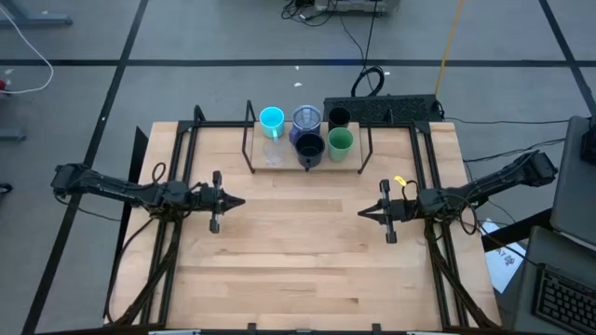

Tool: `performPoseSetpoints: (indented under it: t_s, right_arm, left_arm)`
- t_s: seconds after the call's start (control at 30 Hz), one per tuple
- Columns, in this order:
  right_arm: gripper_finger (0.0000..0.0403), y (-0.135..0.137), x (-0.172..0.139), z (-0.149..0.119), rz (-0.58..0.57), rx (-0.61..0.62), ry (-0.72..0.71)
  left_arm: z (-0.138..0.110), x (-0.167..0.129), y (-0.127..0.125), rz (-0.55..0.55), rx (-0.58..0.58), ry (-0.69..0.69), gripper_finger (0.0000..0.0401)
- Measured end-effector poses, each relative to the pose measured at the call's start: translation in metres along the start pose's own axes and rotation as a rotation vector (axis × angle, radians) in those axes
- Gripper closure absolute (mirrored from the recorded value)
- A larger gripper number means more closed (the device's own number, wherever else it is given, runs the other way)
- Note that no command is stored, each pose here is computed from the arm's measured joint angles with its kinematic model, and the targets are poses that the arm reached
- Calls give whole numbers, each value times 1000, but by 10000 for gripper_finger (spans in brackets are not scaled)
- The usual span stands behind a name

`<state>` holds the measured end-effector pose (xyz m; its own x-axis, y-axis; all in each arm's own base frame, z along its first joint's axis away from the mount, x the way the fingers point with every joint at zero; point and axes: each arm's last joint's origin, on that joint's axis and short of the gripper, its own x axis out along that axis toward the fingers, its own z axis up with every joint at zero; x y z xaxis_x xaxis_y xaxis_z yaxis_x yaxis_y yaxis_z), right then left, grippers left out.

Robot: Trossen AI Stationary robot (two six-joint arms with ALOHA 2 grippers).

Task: Stack small to large cups/mugs on shelf
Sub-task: Return to Home Position

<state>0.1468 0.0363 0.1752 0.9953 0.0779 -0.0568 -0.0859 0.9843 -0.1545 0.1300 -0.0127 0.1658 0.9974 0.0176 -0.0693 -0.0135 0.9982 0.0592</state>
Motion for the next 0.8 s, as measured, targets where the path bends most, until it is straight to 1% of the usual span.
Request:
performPoseSetpoints:
  t_s: [0.1, 0.27, 0.37, 0.43, 0.53, 0.7, 0.8]
  right_arm:
    - [403, 0, -2, -3, 1, -1, 3]
    - [403, 0, -5, -8, 2, -2, 5]
    - [403, 0, -7, -10, 4, -6, 2]
    - [403, 1, -9, -13, 31, -7, -4]
    - [403, 1, -12, -10, 64, -5, -42]
    - [403, -1, -17, -4, 60, 3, -106]
    - [403, -2, -19, -2, 54, -19, -129]
  left_arm:
    - [-6, -1, -1, -20, 2, 6, 397]
    - [-6, -1, -2, -63, 4, 7, 399]
    - [-6, -1, -2, -70, 6, 6, 396]
    - [-6, -1, -2, -70, 9, 6, 395]
    - [-6, -1, -2, -69, 18, 6, 399]
    - [-5, -1, -2, -64, 17, 0, 397]
    - [-5, -1, -2, -62, 17, 1, 399]
